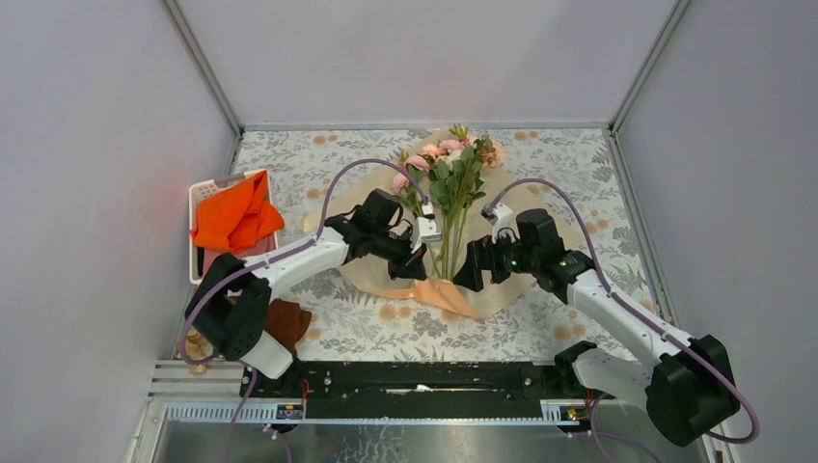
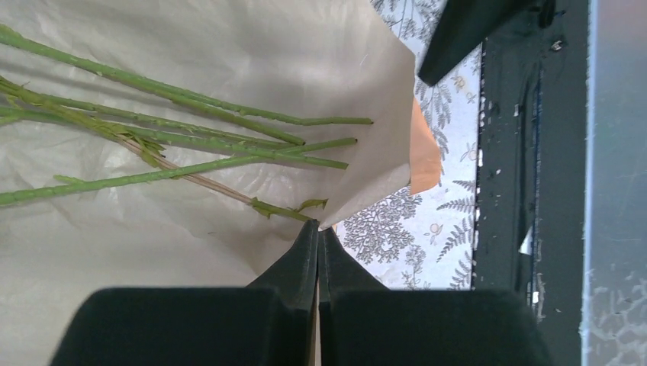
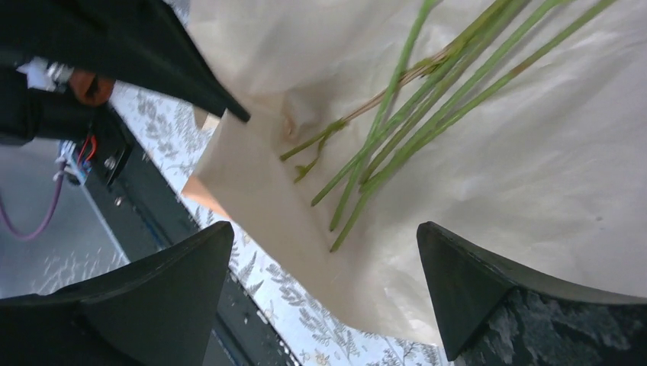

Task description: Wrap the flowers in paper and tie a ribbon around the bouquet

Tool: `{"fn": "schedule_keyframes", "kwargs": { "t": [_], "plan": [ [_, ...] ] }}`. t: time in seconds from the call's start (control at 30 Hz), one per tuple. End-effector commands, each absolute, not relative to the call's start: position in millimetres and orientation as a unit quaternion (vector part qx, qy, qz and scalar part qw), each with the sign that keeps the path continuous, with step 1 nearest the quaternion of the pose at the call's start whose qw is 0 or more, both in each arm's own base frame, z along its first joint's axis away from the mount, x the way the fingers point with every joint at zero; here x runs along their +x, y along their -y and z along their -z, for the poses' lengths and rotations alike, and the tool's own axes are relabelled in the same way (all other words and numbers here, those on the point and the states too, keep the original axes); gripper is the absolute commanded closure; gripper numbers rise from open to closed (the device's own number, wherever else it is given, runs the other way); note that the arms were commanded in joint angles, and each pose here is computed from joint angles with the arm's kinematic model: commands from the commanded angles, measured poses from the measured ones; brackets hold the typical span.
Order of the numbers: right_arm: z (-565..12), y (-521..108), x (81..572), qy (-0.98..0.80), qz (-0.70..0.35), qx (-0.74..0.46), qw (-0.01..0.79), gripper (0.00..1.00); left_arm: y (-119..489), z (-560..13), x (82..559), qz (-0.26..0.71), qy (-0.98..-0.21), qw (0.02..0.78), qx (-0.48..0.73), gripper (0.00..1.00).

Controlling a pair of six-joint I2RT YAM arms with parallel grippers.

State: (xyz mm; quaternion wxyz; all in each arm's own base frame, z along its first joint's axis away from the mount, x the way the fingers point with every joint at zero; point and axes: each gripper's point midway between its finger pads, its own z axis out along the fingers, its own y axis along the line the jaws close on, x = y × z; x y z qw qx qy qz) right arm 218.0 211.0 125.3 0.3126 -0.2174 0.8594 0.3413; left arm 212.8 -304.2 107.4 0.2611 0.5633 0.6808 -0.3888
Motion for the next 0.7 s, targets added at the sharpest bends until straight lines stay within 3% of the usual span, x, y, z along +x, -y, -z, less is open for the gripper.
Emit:
{"fn": "schedule_keyframes", "kwargs": {
  "t": [0.0, 0.27, 0.43, 0.5, 0.6, 0.63, 0.67],
  "plan": [
    [-151, -232, 199, -0.799, -0.427, -0.267, 0.328, 0.00, 310, -126, 214, 0.440, -0.670, 0.263, 0.538, 1.00],
    [-116, -237, 182, -0.809, -0.467, -0.220, 0.281, 0.04, 308, -116, 218, 0.452, -0.680, 0.246, 0.522, 1.00],
    [-86, -245, 177, -0.823, -0.464, -0.196, 0.262, 0.14, 307, -117, 222, 0.453, -0.682, 0.249, 0.518, 1.00],
    [-78, -250, 175, -0.825, -0.470, -0.190, 0.251, 0.28, 306, -116, 222, 0.452, -0.682, 0.248, 0.518, 1.00],
    [-75, -254, 175, -0.822, -0.481, -0.185, 0.243, 0.60, 305, -115, 223, 0.450, -0.686, 0.248, 0.516, 1.00],
    [-75, -255, 176, -0.822, -0.481, -0.184, 0.242, 0.76, 304, -114, 224, 0.447, -0.688, 0.247, 0.516, 0.95],
    [-76, -255, 177, -0.822, -0.481, -0.185, 0.243, 0.92, 303, -114, 224, 0.443, -0.691, 0.246, 0.516, 0.75]
  ]
}}
